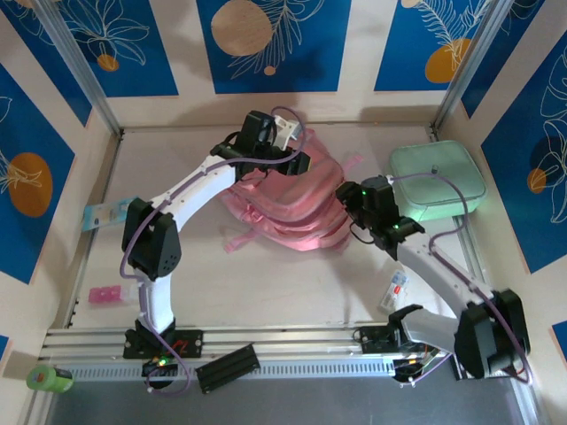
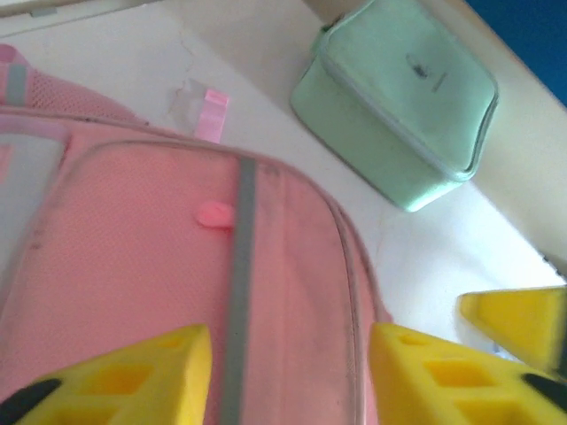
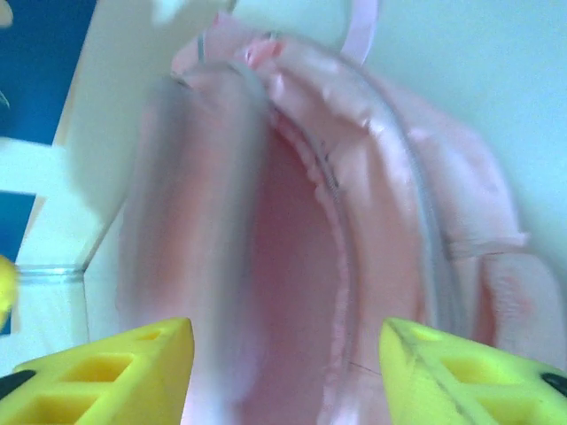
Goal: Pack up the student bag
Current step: Close the student bag at the center of the table, then rotate the student bag at the top-center of the table.
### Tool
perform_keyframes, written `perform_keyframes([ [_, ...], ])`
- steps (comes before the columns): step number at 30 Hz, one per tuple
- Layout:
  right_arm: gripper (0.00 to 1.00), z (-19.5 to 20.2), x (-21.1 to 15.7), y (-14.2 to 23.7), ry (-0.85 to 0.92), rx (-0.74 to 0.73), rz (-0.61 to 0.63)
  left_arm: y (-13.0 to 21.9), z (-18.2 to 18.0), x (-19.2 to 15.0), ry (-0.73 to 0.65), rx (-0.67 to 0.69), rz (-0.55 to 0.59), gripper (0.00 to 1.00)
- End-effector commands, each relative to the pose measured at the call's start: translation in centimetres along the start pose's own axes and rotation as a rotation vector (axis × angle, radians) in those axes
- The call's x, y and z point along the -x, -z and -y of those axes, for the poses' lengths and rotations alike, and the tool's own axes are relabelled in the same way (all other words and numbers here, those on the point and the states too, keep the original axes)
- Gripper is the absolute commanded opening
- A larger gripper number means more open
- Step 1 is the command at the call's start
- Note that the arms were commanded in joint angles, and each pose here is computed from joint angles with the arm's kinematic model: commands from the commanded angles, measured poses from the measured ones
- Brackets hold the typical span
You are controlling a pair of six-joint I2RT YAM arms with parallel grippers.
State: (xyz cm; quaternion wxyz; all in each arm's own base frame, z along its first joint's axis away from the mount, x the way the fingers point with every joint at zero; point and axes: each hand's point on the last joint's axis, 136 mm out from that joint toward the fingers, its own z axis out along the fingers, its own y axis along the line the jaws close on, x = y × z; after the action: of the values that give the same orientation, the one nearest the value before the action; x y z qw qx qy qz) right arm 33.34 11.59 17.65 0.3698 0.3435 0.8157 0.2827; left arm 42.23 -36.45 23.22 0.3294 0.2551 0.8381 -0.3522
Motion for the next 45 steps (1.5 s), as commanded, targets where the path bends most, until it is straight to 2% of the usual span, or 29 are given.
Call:
perform_keyframes([
  [1,0.66,2.1,1.5,1.7,0.074,-0.136,0.069,1.8,-2.4,0.0,0.110,0.073,0.036,0.60],
  [5,0.79,0.1,1.0,1.3,0.144,-0.096,0.014,4.4,-7.6,-3.5,0.348,0.188,0.042,0.63],
  [9,0.84,-0.4,-0.6,-0.1,0.180,-0.104,-0.058,7.5,-12.6,-8.2,0.586,0.319,0.060,0.63],
  [11,0.84,-0.4,-1.5,-0.9,0.186,-0.112,-0.088,9.1,-14.3,-10.3,0.633,0.424,0.058,0.58],
  [15,0.84,-0.9,-2.9,-2.0,0.182,-0.110,-0.136,10.1,-15.2,-12.2,0.636,0.502,0.032,0.53],
  [18,0.84,-1.5,-3.6,-2.6,0.191,-0.102,-0.164,9.4,-15.7,-13.4,0.678,0.495,0.011,0.49],
  [21,0.84,-2.0,-4.3,-2.9,0.204,-0.092,-0.186,8.0,-15.6,-13.3,0.724,0.414,0.028,0.50],
  [23,0.84,-2.2,-5.0,-3.1,0.206,-0.085,-0.206,7.0,-15.3,-12.5,0.744,0.339,0.060,0.54],
  [28,0.83,-2.0,-6.2,-3.4,0.201,-0.089,-0.241,6.1,-15.4,-11.0,0.813,0.251,0.145,0.67],
  [35,0.83,-1.4,-6.9,-3.9,0.187,-0.109,-0.264,4.9,-17.1,-11.9,0.982,0.243,0.185,0.68],
  [39,0.82,-1.0,-7.2,-4.3,0.192,-0.124,-0.276,4.6,-17.4,-12.1,1.025,0.240,0.189,0.61],
  [43,0.73,-0.9,-7.0,-5.4,0.213,-0.132,-0.293,4.4,-17.1,-11.4,1.031,0.208,0.197,0.39],
  [45,0.67,-1.1,-6.7,-6.2,0.218,-0.126,-0.306,4.4,-16.9,-11.2,1.037,0.195,0.202,0.23],
])
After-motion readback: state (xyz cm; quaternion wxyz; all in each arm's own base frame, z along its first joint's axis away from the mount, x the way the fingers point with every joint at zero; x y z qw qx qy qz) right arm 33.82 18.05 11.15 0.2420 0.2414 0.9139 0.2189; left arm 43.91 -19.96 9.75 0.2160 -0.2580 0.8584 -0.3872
